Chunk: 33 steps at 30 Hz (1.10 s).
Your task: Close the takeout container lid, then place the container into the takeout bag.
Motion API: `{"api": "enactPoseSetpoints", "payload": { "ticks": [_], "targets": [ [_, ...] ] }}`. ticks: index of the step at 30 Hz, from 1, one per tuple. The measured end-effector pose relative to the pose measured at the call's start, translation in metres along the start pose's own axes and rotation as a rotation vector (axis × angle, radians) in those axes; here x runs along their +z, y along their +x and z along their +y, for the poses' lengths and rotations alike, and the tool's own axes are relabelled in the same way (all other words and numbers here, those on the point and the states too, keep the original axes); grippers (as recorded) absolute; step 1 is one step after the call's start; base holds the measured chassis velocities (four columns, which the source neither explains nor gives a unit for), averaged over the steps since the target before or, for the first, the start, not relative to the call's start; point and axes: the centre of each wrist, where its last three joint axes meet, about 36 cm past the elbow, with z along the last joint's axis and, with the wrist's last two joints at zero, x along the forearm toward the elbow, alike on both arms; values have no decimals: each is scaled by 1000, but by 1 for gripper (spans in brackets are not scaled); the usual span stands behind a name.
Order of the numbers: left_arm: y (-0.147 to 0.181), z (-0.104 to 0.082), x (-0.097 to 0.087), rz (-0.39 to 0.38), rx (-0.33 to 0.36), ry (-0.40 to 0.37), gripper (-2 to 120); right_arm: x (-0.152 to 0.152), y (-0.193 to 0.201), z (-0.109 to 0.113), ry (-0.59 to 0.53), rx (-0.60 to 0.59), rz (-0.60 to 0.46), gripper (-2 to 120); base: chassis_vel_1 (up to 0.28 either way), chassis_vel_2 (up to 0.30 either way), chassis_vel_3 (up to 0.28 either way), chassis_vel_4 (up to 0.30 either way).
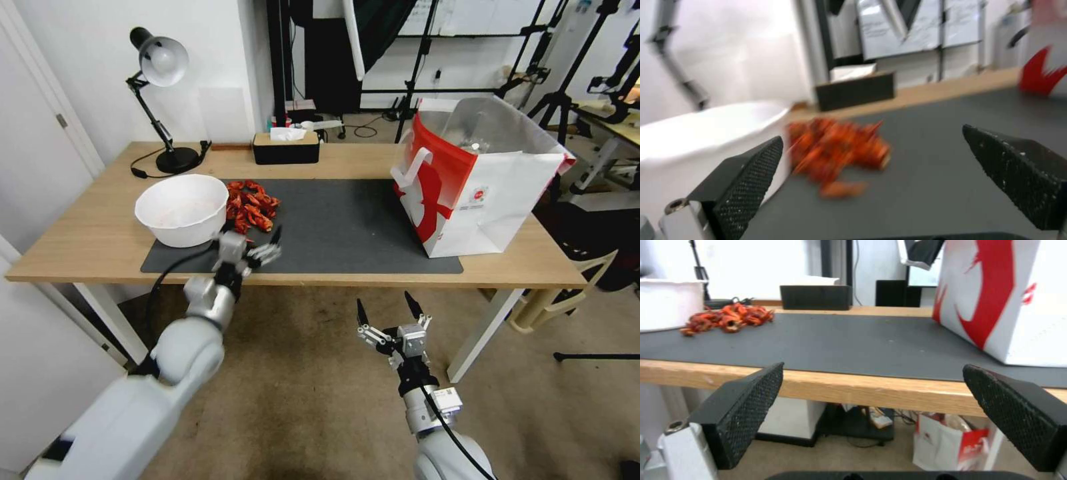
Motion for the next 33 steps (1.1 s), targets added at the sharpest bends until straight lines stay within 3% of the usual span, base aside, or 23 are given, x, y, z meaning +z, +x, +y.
{"api": "enactPoseSetpoints", "payload": {
  "ticks": [7, 13, 17, 33],
  "targets": [
    [49, -2, 16, 20, -104, -34, 100, -2, 2, -3, -1, 27, -17, 100, 0, 0, 0, 0],
    [115, -23, 43, 89, -213, 27, 100, -3, 5, -10, -26, 51, -24, 100, 0, 0, 0, 0],
    [127, -25, 52, 86, -233, 38, 100, -2, 5, -9, -42, 53, -18, 100, 0, 0, 0, 0],
    [125, -25, 53, 79, -229, 39, 100, -2, 6, -8, -45, 51, -14, 100, 0, 0, 0, 0]
  ]
}}
